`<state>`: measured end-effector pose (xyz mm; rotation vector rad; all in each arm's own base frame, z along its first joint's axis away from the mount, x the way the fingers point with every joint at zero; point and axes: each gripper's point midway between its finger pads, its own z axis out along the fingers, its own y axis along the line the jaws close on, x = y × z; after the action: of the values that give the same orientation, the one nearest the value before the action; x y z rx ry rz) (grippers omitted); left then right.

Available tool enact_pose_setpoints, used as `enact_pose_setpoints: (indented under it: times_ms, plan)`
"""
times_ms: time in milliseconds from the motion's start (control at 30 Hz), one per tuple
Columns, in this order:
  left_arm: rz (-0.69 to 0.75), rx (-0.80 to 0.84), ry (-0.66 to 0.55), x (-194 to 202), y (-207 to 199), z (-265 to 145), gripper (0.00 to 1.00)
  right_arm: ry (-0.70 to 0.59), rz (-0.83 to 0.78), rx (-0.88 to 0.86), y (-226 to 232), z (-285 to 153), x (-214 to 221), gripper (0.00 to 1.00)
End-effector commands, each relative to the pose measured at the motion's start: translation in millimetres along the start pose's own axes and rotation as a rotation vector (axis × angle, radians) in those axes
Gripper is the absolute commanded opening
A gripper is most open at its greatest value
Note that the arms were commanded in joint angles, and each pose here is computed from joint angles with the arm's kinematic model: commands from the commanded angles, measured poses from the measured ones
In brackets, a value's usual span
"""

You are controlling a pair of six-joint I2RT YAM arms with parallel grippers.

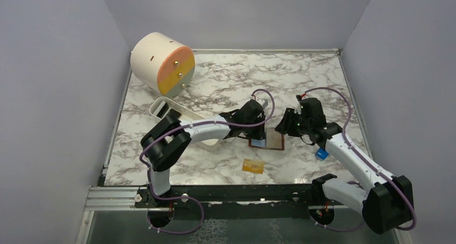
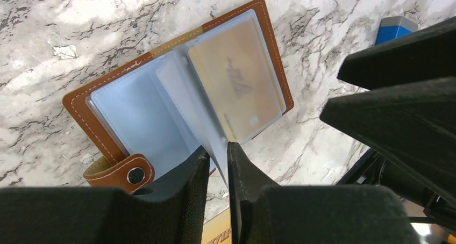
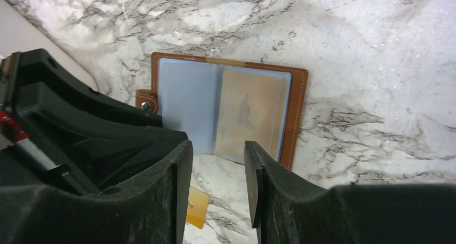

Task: Put the credit cards into the card holder
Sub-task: Turn over the card slot in the card holder.

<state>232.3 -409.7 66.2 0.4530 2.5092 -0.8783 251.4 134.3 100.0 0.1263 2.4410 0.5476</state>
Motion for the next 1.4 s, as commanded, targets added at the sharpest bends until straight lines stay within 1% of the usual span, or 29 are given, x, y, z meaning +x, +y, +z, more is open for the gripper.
enact_pose_setpoints:
  times_ms: [0, 100, 167, 267, 400, 500, 633, 767, 867, 967, 1033, 1200, 1367]
  plan:
    - [0.023, -0.01, -0.033, -8.4, -3.6, -7.1, 0.21, -0.022, 0.009, -0.104, 22.9, -8.5, -7.9, 0.41]
    - [0.028, -0.033, -0.049, -10.8, 0.3, -11.9, 0.2, 0.006, 0.021, -0.125, 24.5, -1.7, -0.9, 0.41]
    - [0.029, -0.059, -0.058, -12.1, 4.2, -16.5, 0.22, 0.024, 0.025, -0.138, 24.9, 4.2, 4.3, 0.4]
    - [0.045, -0.092, -0.09, -20.2, 8.5, -26.2, 0.28, 0.058, 0.034, -0.177, 28.9, 12.9, 12.4, 0.4]
    - [0.105, -0.157, -0.128, -37.7, 16.9, -44.9, 0.37, 0.102, 0.053, -0.231, 34.7, 21.0, 23.3, 0.4]
    - [0.162, -0.23, -0.172, -57.7, 27.6, -70.7, 0.41, 0.114, 0.058, -0.256, 39.1, 26.0, 26.9, 0.4]
    - [0.201, -0.337, -0.214, -79.2, 59.0, -106.5, 0.44, 0.144, 0.062, -0.278, 45.2, 34.4, 34.9, 0.4]
    - [0.236, -0.448, -0.256, -98.7, 109.5, -151.7, 0.45, 0.165, 0.046, -0.282, 50.1, 39.4, 39.8, 0.4]
    - [0.292, -0.591, -0.309, -110.0, 151.8, -193.0, 0.44, 0.161, 0.037, -0.288, 50.9, 39.8, 39.6, 0.4]
    - [0.363, -0.679, -0.343, -117.1, 178.6, -224.5, 0.44, 0.165, 0.027, -0.291, 50.8, 40.1, 40.6, 0.4]
    - [0.358, -0.727, -0.355, -121.7, 195.6, -241.9, 0.44, 0.172, 0.022, -0.292, 50.7, 40.9, 42.1, 0.4]
    - [0.335, -0.785, -0.301, -119.0, 241.6, -257.7, 0.5, 0.182, 0.011, -0.295, 50.1, 42.8, 44.3, 0.4]
    - [0.319, -0.817, -0.224, -107.6, 284.3, -261.1, 0.5, 0.191, -0.011, -0.302, 51.4, 40.6, 43.9, 0.4]
